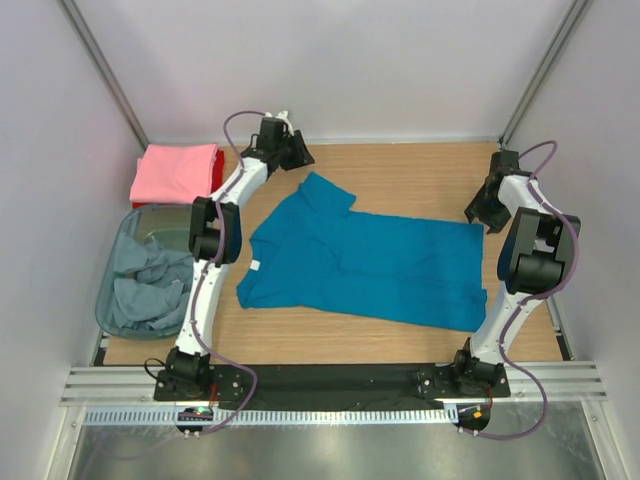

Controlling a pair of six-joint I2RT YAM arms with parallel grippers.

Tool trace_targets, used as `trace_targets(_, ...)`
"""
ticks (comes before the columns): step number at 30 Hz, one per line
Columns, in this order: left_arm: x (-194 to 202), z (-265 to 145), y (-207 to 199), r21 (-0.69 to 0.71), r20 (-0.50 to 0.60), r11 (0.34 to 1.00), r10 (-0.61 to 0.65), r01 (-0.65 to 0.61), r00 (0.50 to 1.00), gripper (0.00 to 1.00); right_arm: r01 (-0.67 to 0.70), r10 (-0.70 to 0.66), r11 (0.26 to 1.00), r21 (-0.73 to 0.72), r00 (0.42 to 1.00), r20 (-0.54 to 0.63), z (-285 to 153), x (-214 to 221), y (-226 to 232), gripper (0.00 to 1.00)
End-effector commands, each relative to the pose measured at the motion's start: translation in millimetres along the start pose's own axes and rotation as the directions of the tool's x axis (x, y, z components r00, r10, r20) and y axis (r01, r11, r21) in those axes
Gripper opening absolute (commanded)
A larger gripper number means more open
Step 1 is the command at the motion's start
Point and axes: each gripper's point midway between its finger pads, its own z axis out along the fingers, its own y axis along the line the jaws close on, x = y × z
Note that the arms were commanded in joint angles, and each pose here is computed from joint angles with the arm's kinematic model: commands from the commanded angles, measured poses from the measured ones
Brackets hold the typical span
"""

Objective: Fold and stack the t-shirts
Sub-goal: Fold the tshirt

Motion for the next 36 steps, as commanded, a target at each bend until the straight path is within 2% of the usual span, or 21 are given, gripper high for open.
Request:
trace_targets(1, 5, 2, -6, 0.005, -0.001, 1.0, 0.03, -0.03, 1.0, 0.4, -0.006, 0.008, 1.0, -0.03, 0.997, 0.075, -17, -24, 5, 0.59)
trace_targets(11, 39, 22, 10, -0.076, -0.07, 0.996, 0.048, -0.054, 0.996, 0.38, -0.029, 0.031, 0.999, -0.024, 0.995, 0.095, -22, -35, -1, 0.59)
trace_targets(17, 41, 23, 14, -0.116, -0.072, 0.991, 0.062, -0.07, 0.995, 0.36, -0.045, 0.047, 0.999, -0.022, 0.994, 0.1, -24, -36, -4, 0.59)
trace_targets(19, 39, 23, 14, -0.118, -0.069, 0.991, 0.06, -0.068, 0.996, 0.32, -0.054, 0.054, 0.999, -0.006, 0.993, 0.101, -23, -35, -8, 0.59)
trace_targets(22, 41, 23, 12, -0.114, -0.074, 0.991, 0.064, -0.072, 0.995, 0.15, -0.061, 0.061, 0.998, -0.001, 0.993, 0.1, -23, -34, -10, 0.59)
trace_targets(26, 41, 23, 6, -0.099, -0.072, 0.993, 0.055, -0.062, 0.996, 0.0, -0.058, 0.058, 0.998, -0.005, 0.995, 0.087, -16, -35, -11, 0.6)
trace_targets(36, -1, 0, -34, -0.018, 0.023, 1.0, 0.004, -0.003, 1.0, 0.0, -0.074, 0.076, 0.997, -0.026, 0.996, 0.05, 10, -33, -5, 0.6)
